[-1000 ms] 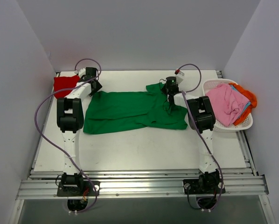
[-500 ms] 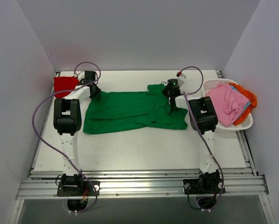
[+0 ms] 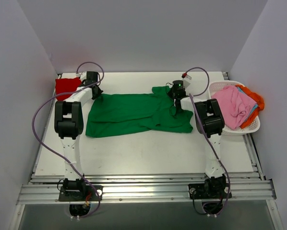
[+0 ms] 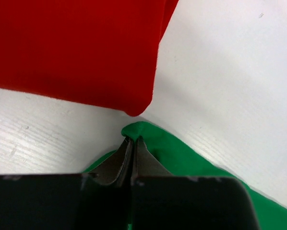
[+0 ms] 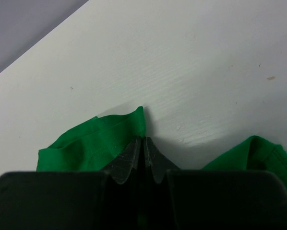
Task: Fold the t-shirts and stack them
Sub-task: Fold the tshirt
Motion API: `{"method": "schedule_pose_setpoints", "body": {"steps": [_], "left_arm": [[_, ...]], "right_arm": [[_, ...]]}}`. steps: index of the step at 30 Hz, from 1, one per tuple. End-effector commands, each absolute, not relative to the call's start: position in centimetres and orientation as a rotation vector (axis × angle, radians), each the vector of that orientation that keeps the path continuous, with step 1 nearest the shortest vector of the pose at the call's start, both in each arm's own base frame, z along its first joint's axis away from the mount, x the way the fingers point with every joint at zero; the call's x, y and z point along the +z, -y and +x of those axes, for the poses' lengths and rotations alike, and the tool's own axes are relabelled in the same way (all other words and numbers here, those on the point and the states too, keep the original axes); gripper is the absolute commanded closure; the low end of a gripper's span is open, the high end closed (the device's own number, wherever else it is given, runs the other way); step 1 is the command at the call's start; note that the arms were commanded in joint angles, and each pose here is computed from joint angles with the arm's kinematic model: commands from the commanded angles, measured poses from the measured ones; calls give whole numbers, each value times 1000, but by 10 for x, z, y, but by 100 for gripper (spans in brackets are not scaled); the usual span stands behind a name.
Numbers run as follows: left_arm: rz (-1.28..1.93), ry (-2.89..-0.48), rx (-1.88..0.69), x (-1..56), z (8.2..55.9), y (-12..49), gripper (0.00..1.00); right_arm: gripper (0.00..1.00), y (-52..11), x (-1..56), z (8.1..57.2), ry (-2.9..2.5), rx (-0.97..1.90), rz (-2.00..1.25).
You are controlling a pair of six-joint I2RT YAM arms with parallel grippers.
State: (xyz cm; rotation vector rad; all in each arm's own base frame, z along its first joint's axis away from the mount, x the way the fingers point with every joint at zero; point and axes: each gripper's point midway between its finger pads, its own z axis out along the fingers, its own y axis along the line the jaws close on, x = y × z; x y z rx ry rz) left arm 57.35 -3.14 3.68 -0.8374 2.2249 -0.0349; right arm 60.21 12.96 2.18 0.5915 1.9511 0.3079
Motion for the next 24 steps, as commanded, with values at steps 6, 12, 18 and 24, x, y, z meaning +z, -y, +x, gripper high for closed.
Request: {"method": "schedule_pose_setpoints", "body": {"steps": [6, 12, 18, 24], "left_arm": [[-735, -2093, -26, 107, 601, 20, 98], [-721, -2040, -59, 135, 573, 19, 98], [-721, -2012, -59, 155, 536, 14, 98], [-736, -2019, -73, 150, 490, 15, 98]], "right_arm": [[100, -123, 120, 616, -1842, 323, 523], [100, -120, 142, 580, -1814, 345, 523], [100, -123, 144, 543, -1828, 351, 528], [100, -128, 150, 490, -1834, 314, 510]]}}
